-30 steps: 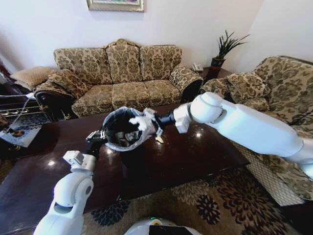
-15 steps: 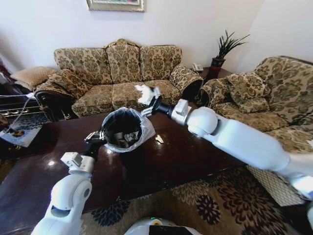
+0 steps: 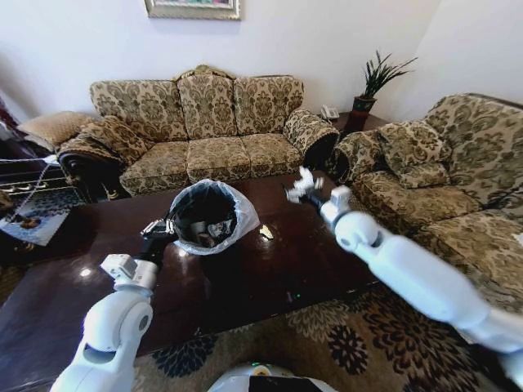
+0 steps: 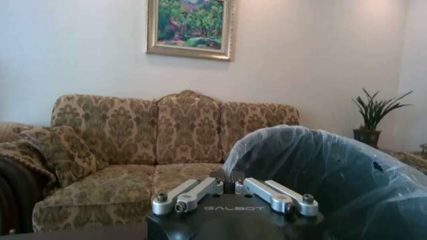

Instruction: Move to the front of the table and place the trash on the table into the trash bin.

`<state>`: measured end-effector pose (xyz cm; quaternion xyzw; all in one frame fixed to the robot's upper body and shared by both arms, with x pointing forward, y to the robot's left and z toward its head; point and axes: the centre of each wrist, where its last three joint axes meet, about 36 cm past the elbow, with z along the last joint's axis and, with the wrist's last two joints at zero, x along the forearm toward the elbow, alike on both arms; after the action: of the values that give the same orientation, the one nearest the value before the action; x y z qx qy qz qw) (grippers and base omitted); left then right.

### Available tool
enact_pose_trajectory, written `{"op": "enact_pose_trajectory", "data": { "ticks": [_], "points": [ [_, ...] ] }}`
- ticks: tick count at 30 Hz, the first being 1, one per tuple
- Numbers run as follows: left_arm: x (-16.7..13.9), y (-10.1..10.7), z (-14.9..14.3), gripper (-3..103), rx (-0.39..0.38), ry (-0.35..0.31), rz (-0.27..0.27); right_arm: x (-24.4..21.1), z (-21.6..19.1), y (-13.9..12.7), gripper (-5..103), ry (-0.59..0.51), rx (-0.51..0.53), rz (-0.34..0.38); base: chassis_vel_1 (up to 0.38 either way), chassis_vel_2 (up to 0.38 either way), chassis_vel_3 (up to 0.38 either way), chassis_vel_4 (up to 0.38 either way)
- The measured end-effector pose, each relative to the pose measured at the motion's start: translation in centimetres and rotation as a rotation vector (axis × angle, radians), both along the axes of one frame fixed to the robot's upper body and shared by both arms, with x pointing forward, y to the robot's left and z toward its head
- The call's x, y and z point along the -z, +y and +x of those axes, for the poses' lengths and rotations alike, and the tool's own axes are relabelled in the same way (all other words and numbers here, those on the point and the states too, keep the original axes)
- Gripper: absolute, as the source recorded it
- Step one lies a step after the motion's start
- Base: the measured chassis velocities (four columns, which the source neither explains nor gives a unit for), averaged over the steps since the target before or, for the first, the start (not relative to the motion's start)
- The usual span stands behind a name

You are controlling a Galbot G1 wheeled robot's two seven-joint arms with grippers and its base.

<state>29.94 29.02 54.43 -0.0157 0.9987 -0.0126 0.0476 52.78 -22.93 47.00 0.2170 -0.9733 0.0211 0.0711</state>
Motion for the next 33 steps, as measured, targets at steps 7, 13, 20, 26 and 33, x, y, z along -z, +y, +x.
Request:
{"op": "enact_pose_trajectory", "data": {
  "ticks": [7,13,20,26,33],
  "points": [
    [0.2,0.2,0.0,3,-0.004,0.007,0.006,8.4,1.8,3.2,100,0.035,-0.076,0.081,0.000,0.000,0.000,0.000],
    [0.6,0.3,0.0,3,-0.016,0.019,0.008,11.5,3.7,4.4,100,0.046,-0.114,0.065,0.000,0.000,0.000,0.000],
    [1.1,0.4,0.2,3,-0.019,0.030,0.007,13.8,5.0,5.0,100,0.072,-0.144,0.044,0.000,0.000,0.000,0.000],
    [1.3,0.4,0.4,3,-0.021,0.032,0.006,15.1,5.4,5.4,100,0.080,-0.170,0.007,0.000,0.000,0.000,0.000],
    [1.5,0.5,0.5,3,-0.018,0.027,0.012,15.6,6.9,6.0,97,0.085,-0.183,-0.064,0.000,0.000,0.000,0.000]
  ]
}}
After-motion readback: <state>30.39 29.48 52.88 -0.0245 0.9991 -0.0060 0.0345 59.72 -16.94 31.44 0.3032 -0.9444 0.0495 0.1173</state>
